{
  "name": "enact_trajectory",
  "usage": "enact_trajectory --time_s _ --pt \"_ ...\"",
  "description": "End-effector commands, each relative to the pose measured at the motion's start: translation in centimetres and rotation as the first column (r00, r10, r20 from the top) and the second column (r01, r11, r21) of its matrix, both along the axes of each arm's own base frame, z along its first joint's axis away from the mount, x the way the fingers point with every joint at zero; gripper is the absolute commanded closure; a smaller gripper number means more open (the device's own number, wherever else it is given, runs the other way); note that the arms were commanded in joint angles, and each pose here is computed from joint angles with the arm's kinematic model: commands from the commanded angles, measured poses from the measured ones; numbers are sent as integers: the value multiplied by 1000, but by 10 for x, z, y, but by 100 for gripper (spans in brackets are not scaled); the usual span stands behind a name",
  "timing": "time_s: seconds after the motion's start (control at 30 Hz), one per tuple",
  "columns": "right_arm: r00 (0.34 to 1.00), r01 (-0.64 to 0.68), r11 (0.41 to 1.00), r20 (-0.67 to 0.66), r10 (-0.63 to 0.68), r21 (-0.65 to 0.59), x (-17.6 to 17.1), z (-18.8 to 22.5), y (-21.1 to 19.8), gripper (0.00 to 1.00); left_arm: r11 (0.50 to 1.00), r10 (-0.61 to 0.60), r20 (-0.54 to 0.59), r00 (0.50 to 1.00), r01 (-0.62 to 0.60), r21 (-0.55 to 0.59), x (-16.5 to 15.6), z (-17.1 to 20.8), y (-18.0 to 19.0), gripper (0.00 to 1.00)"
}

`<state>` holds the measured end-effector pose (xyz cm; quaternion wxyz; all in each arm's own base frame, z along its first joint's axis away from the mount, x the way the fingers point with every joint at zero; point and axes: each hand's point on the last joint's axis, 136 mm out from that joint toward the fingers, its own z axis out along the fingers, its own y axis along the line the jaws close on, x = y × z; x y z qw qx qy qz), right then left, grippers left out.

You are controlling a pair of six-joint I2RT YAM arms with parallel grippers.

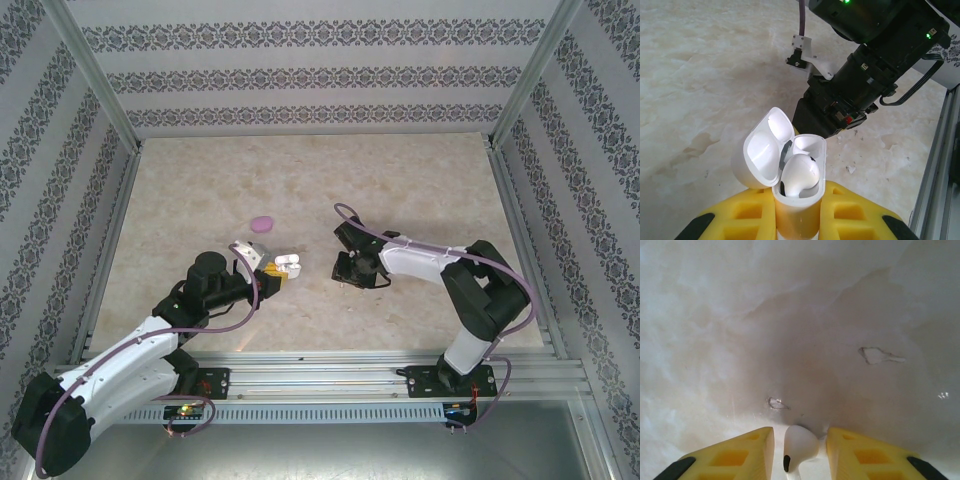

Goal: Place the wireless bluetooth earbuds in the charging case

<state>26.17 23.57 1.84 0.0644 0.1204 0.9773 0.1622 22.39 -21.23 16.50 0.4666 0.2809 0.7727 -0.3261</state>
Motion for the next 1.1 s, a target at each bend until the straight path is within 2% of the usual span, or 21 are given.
enact_trajectory --time_s 0.0,0.13,0.37,0.53,0.77,1.07 --pt "1000 -27 999 -15 26 -43 2 -8 -1 69 1000 -21 19 1000 21 -15 -4 8 -3 100" --pt "999 -47 997 -20 46 -63 0 -6 -3 74 1000 -18 20 1000 18 -12 -5 7 -2 100" --pt "997 -68 994 -45 64 -87 -13 -5 -14 76 1000 -17 18 1000 17 -11 -4 5 -2 100" --pt "998 -45 998 -35 43 -48 -14 3 -18 81 1000 -19 20 1000 19 -15 -4 6 -3 100" --pt "999 34 995 -9 -34 92 -5 18 -26 84 1000 -20 23 1000 20 -21 -4 9 -4 100" --pt "991 136 977 -30 -133 167 -15 3 -61 85 999 -29 17 999 29 -26 -1 9 -7 100"
